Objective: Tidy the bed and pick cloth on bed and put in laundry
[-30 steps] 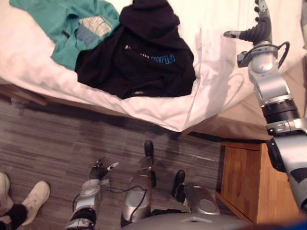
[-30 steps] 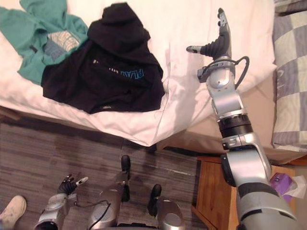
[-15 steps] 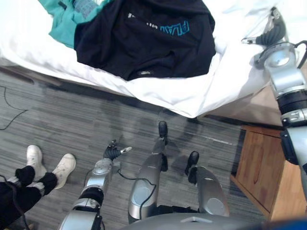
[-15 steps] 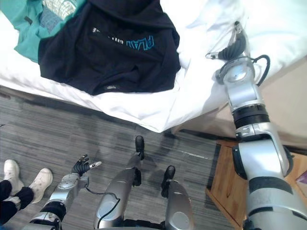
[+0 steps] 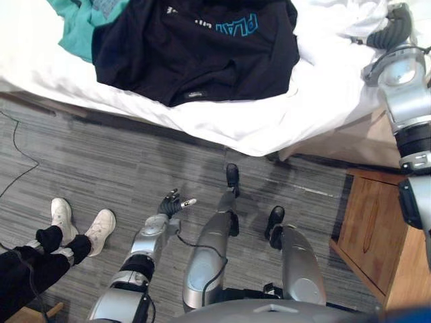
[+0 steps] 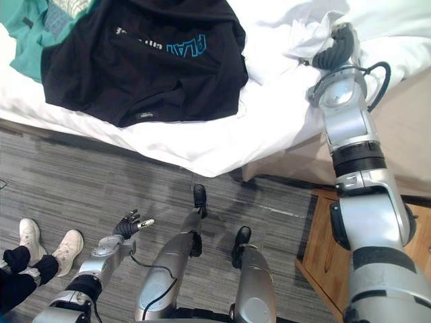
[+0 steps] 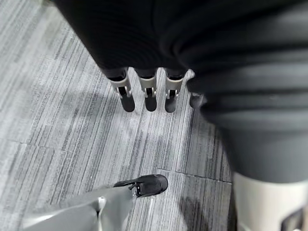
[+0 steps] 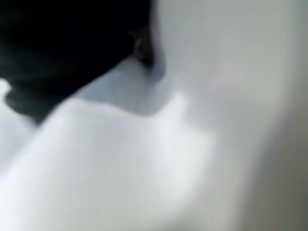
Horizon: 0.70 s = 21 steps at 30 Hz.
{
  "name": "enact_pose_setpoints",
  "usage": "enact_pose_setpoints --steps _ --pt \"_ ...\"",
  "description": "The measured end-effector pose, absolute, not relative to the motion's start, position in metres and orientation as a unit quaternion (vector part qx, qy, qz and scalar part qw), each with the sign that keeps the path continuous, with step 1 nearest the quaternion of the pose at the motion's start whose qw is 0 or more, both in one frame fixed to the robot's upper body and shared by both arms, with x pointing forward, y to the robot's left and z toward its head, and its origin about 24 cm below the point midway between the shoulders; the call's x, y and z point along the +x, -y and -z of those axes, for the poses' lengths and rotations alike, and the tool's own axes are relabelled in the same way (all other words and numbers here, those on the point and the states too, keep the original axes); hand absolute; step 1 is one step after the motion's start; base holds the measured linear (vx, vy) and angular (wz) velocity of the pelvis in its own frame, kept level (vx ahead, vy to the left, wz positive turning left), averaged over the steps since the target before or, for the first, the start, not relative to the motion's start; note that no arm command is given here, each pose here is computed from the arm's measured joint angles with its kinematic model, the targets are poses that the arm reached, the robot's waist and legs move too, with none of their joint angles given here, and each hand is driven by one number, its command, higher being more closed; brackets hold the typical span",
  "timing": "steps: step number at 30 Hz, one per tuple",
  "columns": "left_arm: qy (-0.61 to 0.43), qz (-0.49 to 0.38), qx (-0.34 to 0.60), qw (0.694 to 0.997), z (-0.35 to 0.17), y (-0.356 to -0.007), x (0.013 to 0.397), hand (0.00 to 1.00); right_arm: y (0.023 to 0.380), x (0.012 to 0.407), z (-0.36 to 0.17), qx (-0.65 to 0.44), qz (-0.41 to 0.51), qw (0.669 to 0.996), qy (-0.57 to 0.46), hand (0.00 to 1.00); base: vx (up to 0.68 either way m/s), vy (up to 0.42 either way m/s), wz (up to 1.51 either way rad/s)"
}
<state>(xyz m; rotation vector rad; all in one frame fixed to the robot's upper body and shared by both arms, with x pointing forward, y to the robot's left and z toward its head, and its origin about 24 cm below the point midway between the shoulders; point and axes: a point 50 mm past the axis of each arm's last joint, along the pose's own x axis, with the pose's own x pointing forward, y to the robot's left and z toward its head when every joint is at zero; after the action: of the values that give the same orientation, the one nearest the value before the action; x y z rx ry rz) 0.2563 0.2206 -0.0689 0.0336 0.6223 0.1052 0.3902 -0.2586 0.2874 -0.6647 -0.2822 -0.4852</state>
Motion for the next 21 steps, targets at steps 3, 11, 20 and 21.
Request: enact_pose_setpoints --steps 3,11,20,21 --pt "-0.314 -0.057 0.014 0.948 0.071 -0.216 0.256 0.0 0.263 0.39 -0.277 -0.277 0.255 0.917 0.132 1.0 0.01 -0.04 0.0" --pt "-0.338 -0.071 0.024 0.938 0.08 -0.204 0.248 0.0 0.257 0.376 -0.239 -0.167 0.262 0.937 0.159 1.0 0.0 -0.02 -0.21" --pt "-0.387 -0.088 0.037 0.917 0.103 -0.207 0.211 0.0 0.261 0.315 -0.124 0.007 0.317 0.942 0.107 0.0 0.04 -0.018 -0.31" --pt "-0.39 -0.091 0.038 0.916 0.104 -0.207 0.209 0.0 0.259 0.311 -0.119 0.013 0.316 0.943 0.107 0.0 0.01 -0.025 -0.26"
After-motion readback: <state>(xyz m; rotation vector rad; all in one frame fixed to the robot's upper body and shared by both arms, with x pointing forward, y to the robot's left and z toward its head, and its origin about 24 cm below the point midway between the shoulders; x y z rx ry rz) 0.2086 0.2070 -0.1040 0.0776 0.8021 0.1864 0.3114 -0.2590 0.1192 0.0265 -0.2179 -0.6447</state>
